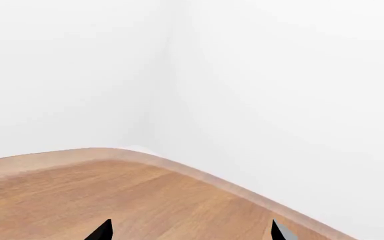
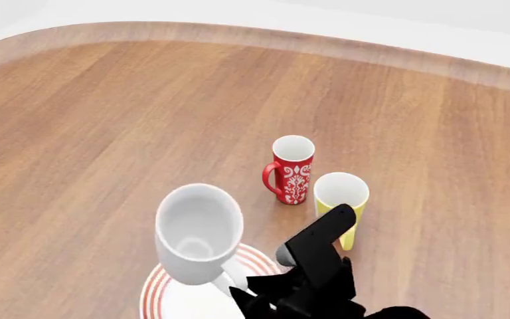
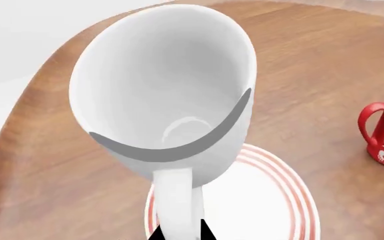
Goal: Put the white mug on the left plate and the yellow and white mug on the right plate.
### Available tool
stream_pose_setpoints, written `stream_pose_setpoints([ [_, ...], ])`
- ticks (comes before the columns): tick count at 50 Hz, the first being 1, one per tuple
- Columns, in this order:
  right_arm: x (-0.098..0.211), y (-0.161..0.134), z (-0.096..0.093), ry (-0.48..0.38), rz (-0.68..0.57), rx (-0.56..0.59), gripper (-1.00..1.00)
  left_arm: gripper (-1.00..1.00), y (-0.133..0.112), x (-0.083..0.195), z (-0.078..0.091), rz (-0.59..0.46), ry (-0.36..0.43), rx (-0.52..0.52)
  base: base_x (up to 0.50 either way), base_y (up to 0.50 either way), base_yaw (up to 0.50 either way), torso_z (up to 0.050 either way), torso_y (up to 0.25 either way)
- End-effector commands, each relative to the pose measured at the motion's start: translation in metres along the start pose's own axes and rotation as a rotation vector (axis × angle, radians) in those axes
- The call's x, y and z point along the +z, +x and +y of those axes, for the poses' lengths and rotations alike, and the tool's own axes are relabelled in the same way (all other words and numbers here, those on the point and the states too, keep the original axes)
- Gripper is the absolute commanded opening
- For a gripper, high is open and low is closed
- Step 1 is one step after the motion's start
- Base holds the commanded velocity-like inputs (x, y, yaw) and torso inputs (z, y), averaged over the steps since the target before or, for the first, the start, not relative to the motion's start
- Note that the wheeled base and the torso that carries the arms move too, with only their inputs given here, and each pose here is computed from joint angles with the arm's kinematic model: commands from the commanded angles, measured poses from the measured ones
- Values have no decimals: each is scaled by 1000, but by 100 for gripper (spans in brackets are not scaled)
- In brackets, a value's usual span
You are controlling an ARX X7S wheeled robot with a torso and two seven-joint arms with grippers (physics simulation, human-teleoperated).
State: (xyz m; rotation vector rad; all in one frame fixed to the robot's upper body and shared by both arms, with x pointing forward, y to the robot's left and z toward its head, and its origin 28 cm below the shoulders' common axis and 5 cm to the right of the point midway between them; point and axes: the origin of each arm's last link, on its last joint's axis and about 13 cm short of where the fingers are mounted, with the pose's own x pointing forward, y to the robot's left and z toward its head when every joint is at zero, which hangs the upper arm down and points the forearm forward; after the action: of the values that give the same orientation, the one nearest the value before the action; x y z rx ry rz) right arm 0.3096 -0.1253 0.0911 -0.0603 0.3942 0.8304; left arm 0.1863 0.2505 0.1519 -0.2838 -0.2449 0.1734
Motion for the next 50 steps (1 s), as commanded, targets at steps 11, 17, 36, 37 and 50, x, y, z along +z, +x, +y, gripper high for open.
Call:
stream_pose_setpoints([
  [11, -6, 18, -18, 133, 116, -17, -100, 100, -5, 4, -2, -16, 1, 2, 0, 0, 0, 0, 0],
  [17, -6, 21, -22, 157, 150, -37, -100, 100, -6, 5, -2, -12, -3, 0, 0, 0, 0, 0, 0],
  [36, -8, 35, -31, 196, 204, -33, -100, 100, -7, 7, -3, -13, -15, -4, 0, 0, 0, 0, 1],
  [37, -8, 36, -31, 196, 205, -31, -100, 100, -7, 7, -2, -13, -16, -3, 0, 0, 0, 0, 0],
  [50, -10, 46, -35, 215, 229, 1, -100, 100, -11, 10, -3, -14, -32, -12, 0, 0, 0, 0, 0],
])
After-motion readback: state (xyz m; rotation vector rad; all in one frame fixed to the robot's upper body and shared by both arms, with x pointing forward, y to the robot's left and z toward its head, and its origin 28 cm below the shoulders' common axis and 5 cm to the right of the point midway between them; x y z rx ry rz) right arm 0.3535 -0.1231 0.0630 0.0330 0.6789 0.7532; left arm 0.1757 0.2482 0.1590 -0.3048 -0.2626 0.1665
